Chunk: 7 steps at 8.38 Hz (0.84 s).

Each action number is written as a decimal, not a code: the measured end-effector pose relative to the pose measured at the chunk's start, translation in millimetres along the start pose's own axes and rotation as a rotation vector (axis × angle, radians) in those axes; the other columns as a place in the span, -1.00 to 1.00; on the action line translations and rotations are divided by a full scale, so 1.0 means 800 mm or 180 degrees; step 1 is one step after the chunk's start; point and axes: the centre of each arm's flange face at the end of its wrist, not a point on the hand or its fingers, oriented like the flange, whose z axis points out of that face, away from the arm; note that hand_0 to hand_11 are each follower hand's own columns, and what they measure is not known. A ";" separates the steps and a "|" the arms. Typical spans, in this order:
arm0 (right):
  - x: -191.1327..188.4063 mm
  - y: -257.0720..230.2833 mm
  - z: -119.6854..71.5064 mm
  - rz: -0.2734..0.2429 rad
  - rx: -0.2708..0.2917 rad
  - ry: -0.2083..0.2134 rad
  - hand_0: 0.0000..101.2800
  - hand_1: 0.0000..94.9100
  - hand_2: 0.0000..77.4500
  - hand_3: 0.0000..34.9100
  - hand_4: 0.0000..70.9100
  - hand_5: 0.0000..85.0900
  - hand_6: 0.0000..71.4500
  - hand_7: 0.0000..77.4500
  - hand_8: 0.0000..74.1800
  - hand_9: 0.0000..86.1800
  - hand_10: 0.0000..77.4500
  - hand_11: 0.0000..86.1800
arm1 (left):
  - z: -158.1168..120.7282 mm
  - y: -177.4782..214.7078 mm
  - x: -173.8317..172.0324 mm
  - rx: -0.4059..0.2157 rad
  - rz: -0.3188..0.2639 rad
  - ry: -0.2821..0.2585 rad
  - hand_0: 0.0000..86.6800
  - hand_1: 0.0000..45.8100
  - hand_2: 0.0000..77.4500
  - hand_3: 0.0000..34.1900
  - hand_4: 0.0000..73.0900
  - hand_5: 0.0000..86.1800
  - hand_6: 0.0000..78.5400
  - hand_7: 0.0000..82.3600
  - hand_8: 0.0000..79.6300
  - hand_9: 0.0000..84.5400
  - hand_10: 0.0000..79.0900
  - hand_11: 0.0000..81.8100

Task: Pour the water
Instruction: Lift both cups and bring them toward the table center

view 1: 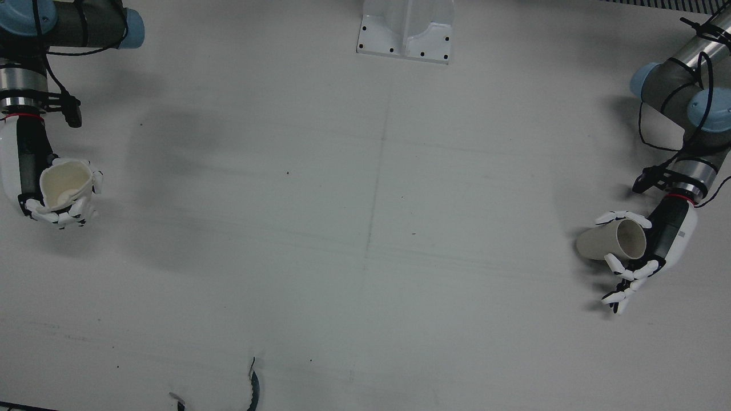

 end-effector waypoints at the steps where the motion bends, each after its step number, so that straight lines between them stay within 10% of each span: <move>1: -0.030 0.037 0.004 0.0028 -0.0038 -0.0071 0.58 -0.53 0.25 -0.84 0.00 0.37 0.62 0.48 0.47 0.20 0.15 -0.03 | 0.018 0.041 -0.004 0.0030 0.0037 -0.0069 0.35 -0.17 -0.24 -1.00 -0.10 0.22 -0.72 -0.51 -0.92 -0.90 -0.92 -0.84; 5: -0.215 0.182 -0.024 0.0032 -0.0136 -0.0550 0.58 -0.71 0.38 -0.81 0.14 0.56 0.83 0.48 0.59 0.30 0.27 0.09 | 0.156 0.280 -0.035 -0.0016 0.0147 -0.0369 0.34 -0.17 -0.23 -1.00 -0.10 0.22 -0.71 -0.55 -0.92 -0.88 -0.92 -0.85; 7: -0.283 0.239 -0.013 -0.0002 -0.0249 -0.0658 0.58 -0.72 0.39 -0.79 0.18 0.59 0.95 0.49 0.59 0.32 0.27 0.09 | 0.222 0.407 -0.035 -0.0260 0.0504 -0.0425 0.34 -0.17 -0.23 -1.00 -0.10 0.22 -0.78 -0.59 -0.92 -0.92 -0.94 -0.87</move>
